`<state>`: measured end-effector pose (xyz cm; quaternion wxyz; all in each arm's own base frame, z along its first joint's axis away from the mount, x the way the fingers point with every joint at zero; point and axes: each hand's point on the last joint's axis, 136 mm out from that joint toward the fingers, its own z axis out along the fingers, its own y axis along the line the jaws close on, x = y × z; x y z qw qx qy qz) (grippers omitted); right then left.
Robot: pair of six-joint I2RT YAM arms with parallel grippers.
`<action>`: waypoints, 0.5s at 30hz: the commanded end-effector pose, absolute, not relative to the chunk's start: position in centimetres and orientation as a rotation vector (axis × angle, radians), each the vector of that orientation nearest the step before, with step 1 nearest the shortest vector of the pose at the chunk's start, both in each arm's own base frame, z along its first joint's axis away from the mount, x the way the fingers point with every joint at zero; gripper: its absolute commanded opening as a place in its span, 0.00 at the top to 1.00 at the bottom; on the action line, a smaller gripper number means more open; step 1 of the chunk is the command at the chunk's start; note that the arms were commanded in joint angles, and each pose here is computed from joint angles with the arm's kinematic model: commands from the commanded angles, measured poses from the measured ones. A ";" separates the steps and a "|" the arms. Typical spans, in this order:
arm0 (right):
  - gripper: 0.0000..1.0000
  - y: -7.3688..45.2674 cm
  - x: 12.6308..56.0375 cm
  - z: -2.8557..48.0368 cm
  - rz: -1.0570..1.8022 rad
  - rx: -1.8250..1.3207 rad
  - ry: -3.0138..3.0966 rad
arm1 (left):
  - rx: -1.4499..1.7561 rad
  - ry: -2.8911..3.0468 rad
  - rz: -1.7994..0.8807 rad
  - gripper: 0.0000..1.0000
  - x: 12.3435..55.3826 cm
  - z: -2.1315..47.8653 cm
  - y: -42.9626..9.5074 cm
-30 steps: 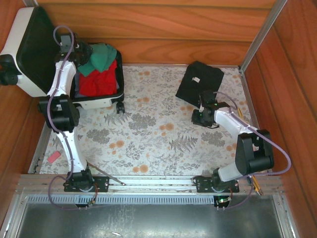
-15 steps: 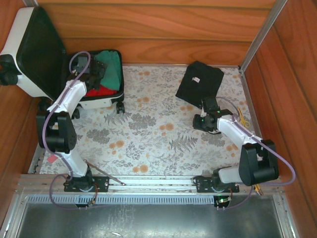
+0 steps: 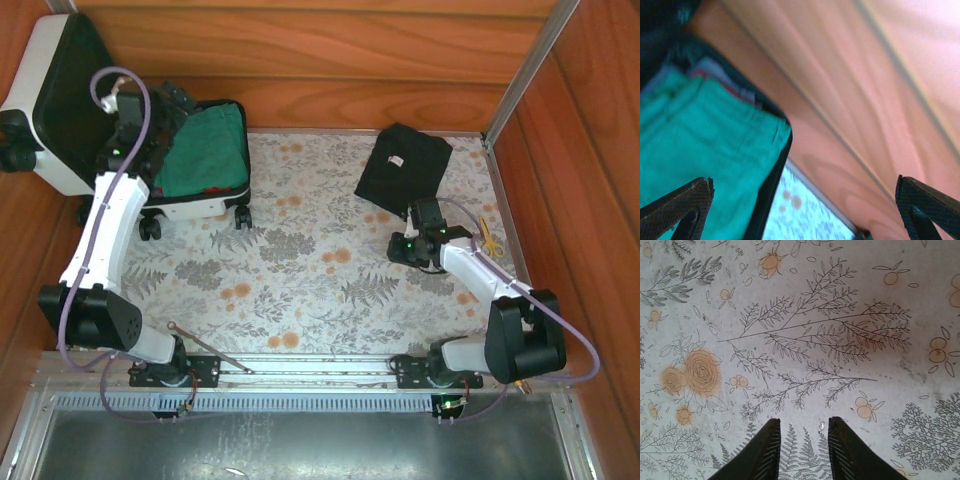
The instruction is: Pack the luggage
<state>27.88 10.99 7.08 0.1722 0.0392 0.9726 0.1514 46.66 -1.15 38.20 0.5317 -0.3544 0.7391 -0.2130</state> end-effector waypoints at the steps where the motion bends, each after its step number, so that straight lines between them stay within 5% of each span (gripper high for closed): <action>1: 0.70 11.8 28.7 7.7 0.477 0.098 2.749 | -0.630 1.968 -0.379 0.04 49.2 34.9 -0.3; 5: 0.71 12.0 29.5 7.9 0.473 0.106 2.757 | -0.513 2.062 -0.385 0.11 53.1 31.7 -0.5; 9: 0.71 11.9 30.1 8.3 0.453 0.118 2.768 | -0.546 2.153 -0.358 0.32 56.9 25.9 0.6; 15: 0.71 11.5 30.9 9.9 0.405 0.126 2.750 | -0.613 2.278 -0.285 0.51 61.0 16.4 2.3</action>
